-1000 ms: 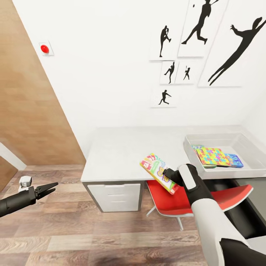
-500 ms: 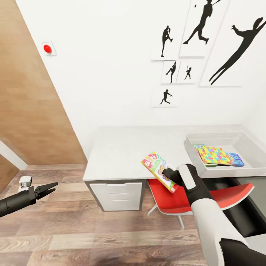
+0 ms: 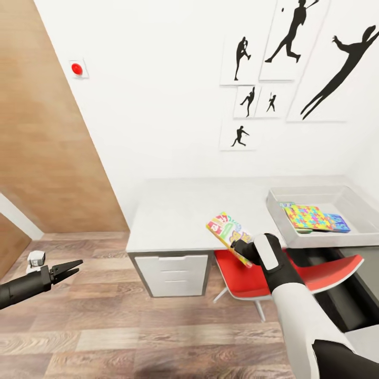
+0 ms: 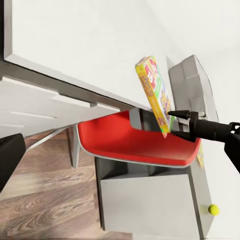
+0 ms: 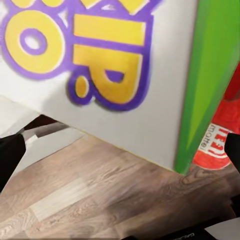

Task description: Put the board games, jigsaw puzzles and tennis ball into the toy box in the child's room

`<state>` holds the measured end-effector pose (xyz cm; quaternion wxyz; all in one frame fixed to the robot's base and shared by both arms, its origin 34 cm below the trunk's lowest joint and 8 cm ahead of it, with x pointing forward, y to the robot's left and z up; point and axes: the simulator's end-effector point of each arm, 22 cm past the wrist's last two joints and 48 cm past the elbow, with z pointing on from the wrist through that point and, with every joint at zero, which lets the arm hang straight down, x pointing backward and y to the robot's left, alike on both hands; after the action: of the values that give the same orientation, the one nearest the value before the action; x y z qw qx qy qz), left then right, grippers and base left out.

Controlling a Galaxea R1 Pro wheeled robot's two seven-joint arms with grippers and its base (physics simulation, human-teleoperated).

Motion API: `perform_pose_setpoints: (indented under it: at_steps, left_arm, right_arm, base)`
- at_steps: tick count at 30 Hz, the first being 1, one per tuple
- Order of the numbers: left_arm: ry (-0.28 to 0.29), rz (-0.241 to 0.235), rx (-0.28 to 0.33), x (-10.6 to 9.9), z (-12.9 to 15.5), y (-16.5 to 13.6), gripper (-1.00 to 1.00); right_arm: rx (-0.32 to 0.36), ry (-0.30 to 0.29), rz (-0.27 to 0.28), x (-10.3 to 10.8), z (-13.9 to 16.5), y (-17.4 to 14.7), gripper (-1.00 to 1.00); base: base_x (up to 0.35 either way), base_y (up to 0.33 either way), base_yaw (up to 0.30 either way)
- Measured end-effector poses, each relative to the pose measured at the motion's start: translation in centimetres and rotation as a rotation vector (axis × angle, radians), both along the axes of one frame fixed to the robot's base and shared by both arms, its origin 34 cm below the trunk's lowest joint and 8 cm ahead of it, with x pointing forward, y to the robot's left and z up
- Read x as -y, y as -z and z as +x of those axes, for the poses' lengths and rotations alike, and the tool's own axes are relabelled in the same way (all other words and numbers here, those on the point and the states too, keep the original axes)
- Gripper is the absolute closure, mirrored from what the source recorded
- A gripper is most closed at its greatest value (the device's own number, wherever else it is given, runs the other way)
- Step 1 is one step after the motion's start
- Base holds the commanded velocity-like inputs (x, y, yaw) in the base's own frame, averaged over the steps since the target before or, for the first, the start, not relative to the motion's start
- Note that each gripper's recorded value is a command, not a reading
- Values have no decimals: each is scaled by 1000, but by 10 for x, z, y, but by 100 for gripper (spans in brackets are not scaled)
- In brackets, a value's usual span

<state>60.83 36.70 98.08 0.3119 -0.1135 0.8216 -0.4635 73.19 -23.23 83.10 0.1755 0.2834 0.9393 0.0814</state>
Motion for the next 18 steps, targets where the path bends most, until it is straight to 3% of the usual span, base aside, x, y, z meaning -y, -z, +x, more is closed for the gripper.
perform_pose_setpoints:
  at_steps: [9, 18]
  left_arm:
    - [0, 0, 1, 0, 0, 0, -100]
    - [-1, 0, 1, 0, 0, 0, -100]
  right_arm:
    - [3, 1, -4, 2, 1, -1, -100]
    - [8, 4, -19, 9, 2, -4, -100]
  base:
    - [-83, 88, 0]
    - [-3, -212, 0]
